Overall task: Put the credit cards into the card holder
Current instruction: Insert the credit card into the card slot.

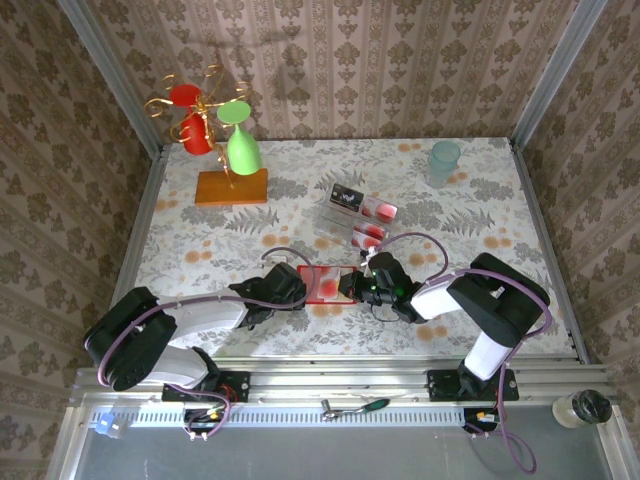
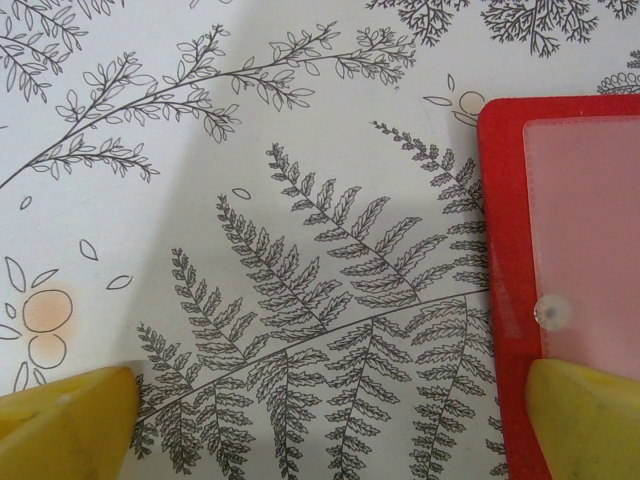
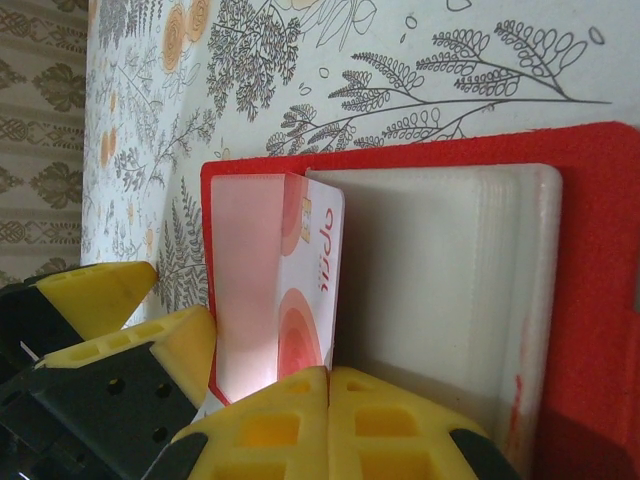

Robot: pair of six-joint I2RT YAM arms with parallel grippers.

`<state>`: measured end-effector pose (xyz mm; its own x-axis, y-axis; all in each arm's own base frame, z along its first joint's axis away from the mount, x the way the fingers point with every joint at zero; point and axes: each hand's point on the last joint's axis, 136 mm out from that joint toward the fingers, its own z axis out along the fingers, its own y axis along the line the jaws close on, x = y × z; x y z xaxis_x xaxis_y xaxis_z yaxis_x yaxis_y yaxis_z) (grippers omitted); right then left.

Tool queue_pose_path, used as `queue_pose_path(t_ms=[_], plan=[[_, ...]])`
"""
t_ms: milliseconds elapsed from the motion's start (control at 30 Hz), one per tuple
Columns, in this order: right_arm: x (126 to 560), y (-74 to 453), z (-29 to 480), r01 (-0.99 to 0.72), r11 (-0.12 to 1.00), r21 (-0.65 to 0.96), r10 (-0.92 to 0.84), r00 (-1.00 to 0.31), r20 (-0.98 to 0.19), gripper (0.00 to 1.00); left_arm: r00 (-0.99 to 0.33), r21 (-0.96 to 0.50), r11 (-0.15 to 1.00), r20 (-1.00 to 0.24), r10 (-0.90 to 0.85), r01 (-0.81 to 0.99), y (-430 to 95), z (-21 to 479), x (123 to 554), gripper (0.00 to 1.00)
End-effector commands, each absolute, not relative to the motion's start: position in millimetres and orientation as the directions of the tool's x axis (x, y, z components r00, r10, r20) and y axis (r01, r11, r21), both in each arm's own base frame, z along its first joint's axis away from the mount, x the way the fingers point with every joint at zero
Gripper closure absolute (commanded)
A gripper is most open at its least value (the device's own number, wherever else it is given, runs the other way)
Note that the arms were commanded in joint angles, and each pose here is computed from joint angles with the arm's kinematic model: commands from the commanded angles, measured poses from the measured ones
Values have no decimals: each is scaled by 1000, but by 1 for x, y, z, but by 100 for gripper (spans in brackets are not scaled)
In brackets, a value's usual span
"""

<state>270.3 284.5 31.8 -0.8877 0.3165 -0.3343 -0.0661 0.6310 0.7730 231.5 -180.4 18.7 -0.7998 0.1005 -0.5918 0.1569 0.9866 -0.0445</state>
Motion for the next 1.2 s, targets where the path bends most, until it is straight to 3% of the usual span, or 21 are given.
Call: queue_pose_path(t_ms=[0, 1167], plan=[[266, 280, 22, -46, 654, 755, 322, -887, -332, 100, -812, -20, 989, -574, 109, 147, -172, 12, 225, 0], [256, 280, 4, 11, 710, 704, 270, -928, -258, 100, -811, -20, 989, -575, 108, 145, -173, 11, 225, 0]])
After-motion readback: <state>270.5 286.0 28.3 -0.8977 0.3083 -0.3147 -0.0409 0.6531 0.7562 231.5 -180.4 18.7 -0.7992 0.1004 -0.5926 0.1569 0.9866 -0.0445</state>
